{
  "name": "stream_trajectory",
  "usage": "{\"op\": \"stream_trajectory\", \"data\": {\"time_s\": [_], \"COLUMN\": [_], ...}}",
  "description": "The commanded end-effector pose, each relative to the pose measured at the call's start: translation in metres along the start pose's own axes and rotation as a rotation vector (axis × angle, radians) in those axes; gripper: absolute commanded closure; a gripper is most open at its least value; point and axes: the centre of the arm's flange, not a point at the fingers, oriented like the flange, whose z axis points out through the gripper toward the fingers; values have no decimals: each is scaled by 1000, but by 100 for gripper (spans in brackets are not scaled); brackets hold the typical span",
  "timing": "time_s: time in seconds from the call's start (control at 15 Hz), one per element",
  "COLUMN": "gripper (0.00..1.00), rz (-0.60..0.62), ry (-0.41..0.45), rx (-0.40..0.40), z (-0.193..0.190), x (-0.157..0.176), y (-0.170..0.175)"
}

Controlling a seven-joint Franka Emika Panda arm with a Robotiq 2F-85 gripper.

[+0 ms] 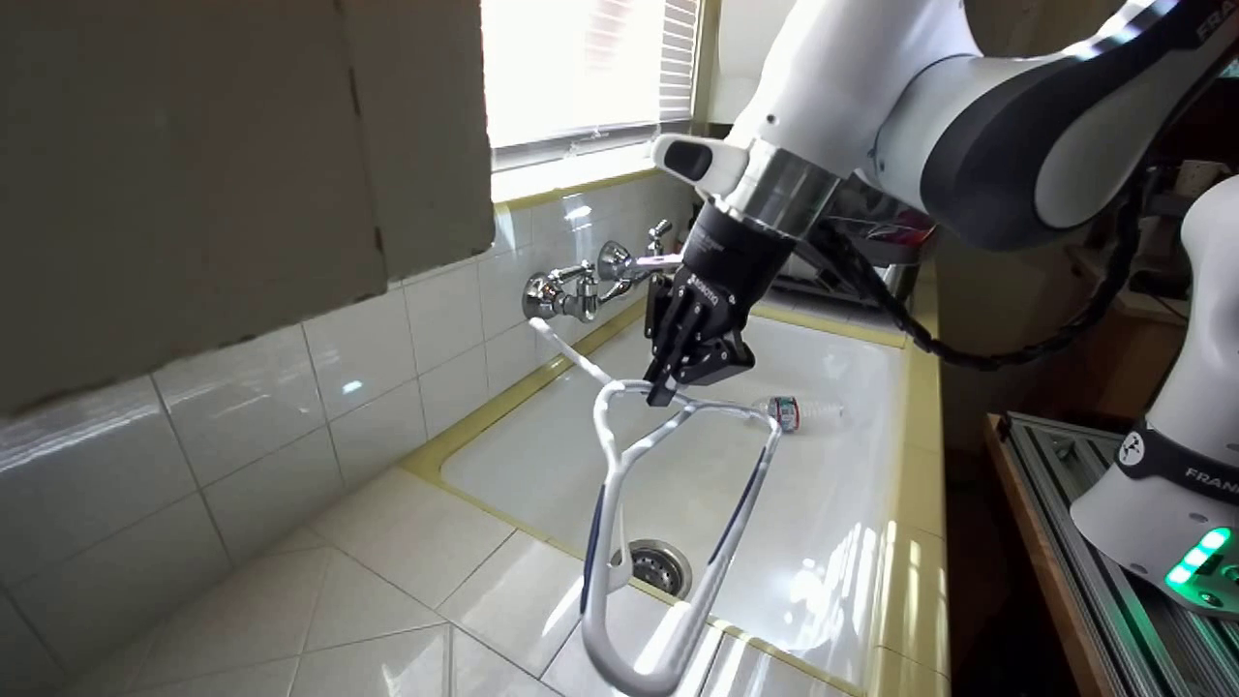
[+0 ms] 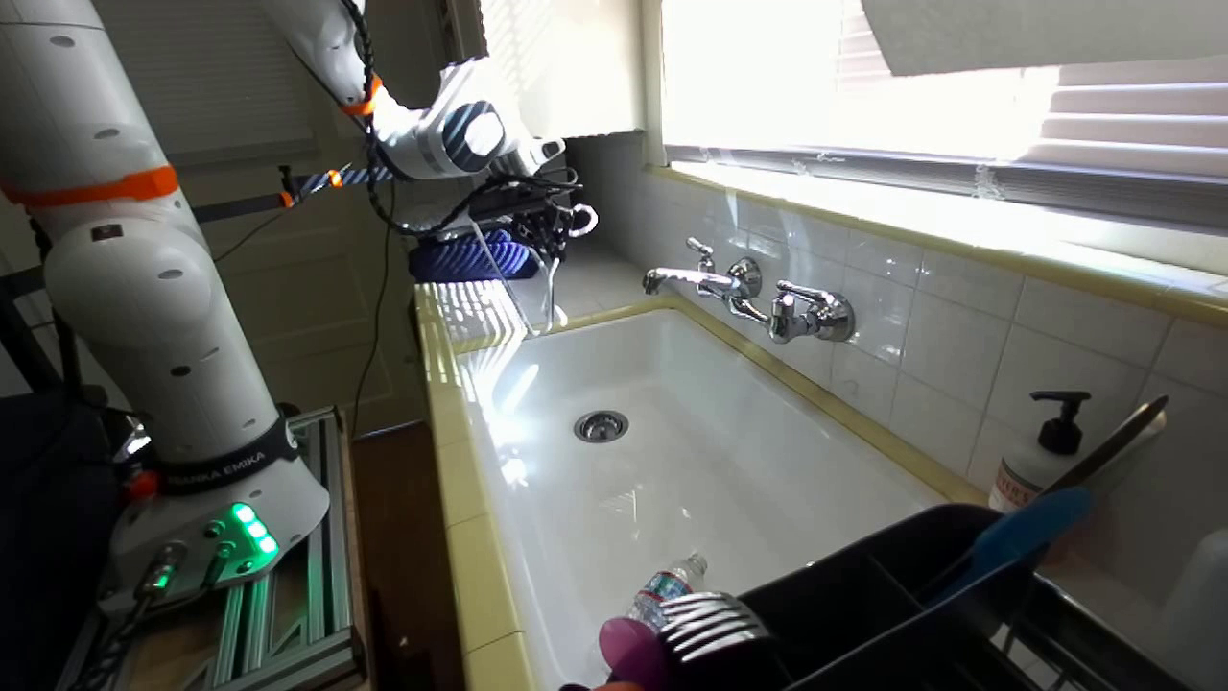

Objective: Hang the hanger on the side of the cabinet

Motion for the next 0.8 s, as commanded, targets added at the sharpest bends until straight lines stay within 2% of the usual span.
{"op": "stream_trajectory", "data": {"time_s": [0.0, 0.47, 0.53, 0.6, 0.73], "gripper": [97, 97, 97, 88, 88], "rz": [-84, -278, -288, -240, -258], "ry": [43, 68, 55, 84, 76], "rx": [-68, -133, -142, -122, -136], "z": [-42, -99, -104, -84, -95], "x": [-11, 10, 14, 14, 16], "y": [-2, 3, 5, 3, 5]}}
